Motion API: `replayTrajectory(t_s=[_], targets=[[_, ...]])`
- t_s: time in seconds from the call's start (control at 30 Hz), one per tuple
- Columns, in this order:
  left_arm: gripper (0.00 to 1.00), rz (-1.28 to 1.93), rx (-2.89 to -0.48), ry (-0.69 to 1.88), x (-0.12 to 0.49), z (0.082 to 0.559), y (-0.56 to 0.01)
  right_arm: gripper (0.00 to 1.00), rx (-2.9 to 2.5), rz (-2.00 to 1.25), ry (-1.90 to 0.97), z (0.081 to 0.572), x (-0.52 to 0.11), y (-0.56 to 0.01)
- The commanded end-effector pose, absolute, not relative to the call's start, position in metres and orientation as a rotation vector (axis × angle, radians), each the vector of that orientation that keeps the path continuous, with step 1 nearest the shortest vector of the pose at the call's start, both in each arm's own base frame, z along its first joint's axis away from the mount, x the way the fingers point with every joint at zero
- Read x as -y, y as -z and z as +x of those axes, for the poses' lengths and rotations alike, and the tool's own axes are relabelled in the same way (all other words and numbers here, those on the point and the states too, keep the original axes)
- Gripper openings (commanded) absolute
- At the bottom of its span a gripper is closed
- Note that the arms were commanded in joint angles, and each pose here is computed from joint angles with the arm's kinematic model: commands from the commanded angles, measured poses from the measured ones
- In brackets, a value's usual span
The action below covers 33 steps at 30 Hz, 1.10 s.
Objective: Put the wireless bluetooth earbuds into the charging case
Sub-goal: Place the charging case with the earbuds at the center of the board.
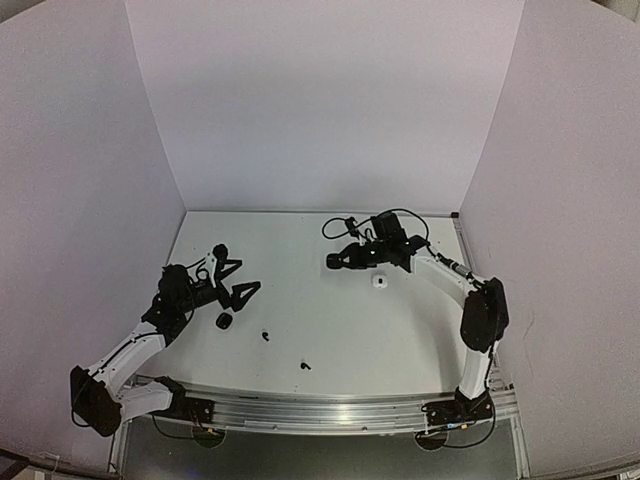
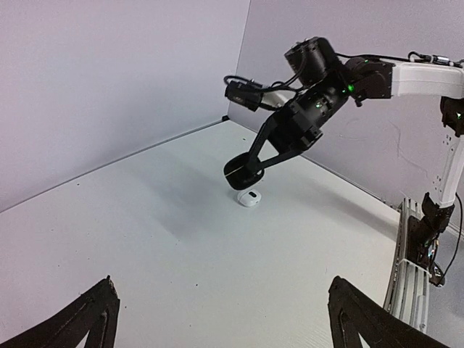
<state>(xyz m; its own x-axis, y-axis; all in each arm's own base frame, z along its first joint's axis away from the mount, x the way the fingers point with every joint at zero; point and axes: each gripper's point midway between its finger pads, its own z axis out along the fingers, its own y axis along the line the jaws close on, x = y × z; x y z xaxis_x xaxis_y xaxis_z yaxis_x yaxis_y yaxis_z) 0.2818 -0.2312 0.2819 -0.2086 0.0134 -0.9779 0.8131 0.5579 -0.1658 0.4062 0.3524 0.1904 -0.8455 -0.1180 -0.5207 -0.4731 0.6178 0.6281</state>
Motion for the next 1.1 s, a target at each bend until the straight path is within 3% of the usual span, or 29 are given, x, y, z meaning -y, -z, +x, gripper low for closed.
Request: replayTrajectory(t_s=[0.0, 0.3, 1.07], targets=[[1.0, 0.719, -1.653, 0.816, 0.229, 0.286, -0.276, 0.0, -2.547, -0.451, -1.085, 0.417, -0.341, -0.139], [1.0, 0.717, -1.705, 0.781, 0.23, 0.298, -0.264, 0.0, -2.661, -0.372, -1.14, 0.446, -0.318, -0.083], [1.0, 0.725, -1.724, 0.725, 0.23, 0.316, -0.253, 0.0, -2.767, -0.376, -1.16, 0.456, -0.32, -0.035]])
